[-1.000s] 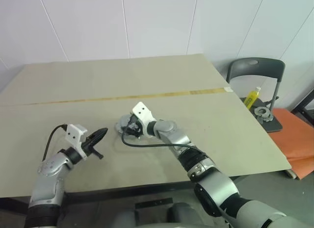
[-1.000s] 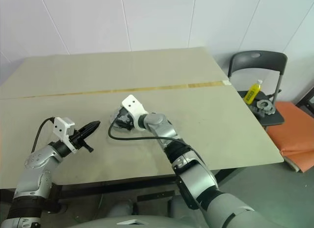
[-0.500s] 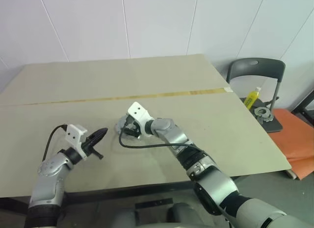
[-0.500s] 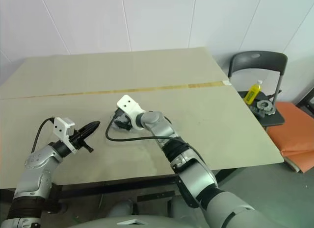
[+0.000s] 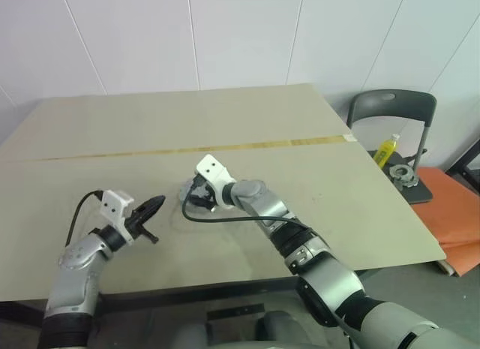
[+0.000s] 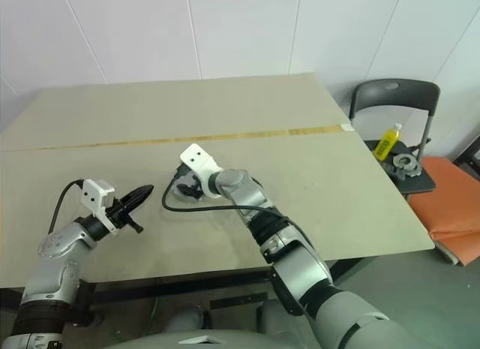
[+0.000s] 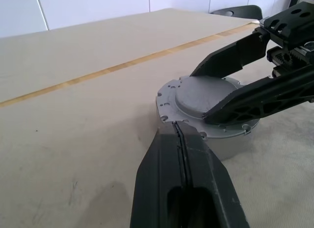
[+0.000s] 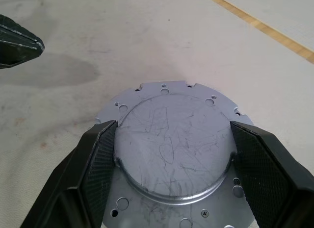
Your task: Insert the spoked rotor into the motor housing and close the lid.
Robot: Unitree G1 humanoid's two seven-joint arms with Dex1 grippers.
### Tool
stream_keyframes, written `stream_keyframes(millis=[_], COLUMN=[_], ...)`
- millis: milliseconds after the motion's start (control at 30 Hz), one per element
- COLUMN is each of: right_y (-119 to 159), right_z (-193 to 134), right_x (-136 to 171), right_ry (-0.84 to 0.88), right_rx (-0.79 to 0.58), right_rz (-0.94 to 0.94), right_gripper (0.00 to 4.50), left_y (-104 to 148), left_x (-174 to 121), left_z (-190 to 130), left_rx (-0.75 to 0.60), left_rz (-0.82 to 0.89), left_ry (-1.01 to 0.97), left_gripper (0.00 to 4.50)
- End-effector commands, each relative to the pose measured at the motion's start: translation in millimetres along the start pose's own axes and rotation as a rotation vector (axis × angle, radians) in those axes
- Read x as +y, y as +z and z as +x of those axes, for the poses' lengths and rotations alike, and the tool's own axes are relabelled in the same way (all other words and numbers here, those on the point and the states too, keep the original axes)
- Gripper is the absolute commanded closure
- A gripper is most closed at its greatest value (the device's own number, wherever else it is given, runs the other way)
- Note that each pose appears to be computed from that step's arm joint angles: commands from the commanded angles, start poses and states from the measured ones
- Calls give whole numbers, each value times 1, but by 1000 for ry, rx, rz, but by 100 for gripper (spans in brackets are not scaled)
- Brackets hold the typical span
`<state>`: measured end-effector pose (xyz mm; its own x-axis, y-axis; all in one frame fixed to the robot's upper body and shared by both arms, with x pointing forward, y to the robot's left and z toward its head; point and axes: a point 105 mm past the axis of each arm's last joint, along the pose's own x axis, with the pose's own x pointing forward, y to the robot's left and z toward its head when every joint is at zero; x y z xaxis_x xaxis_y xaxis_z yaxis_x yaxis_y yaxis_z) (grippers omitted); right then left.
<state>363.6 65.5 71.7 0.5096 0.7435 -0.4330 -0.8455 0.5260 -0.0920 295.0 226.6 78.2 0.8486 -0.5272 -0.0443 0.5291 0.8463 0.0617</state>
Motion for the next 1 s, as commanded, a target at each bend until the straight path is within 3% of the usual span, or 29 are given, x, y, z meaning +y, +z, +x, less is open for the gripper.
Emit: stream_keyframes(millis=[33,233,467,1000], right_y=[-15,-14,-12,-10], right_z=[2,2,1,-2], right_x=[-1,2,0,0], right_ry=[-9,8,-5,-4], right_rx=[75,74,60,42], right_rz=[-6,-6,2,76], right_gripper=[129,129,129,129], left_y=[37,57,48,2], left_x=[0,-2,-5,-16], left_z=[17,56,85,82], left_rx=[-120,-127,-12,315], left_rz=[25,34,53,-58], left_ry=[-40,-131,-215,-346], left_gripper=[450,450,450,450])
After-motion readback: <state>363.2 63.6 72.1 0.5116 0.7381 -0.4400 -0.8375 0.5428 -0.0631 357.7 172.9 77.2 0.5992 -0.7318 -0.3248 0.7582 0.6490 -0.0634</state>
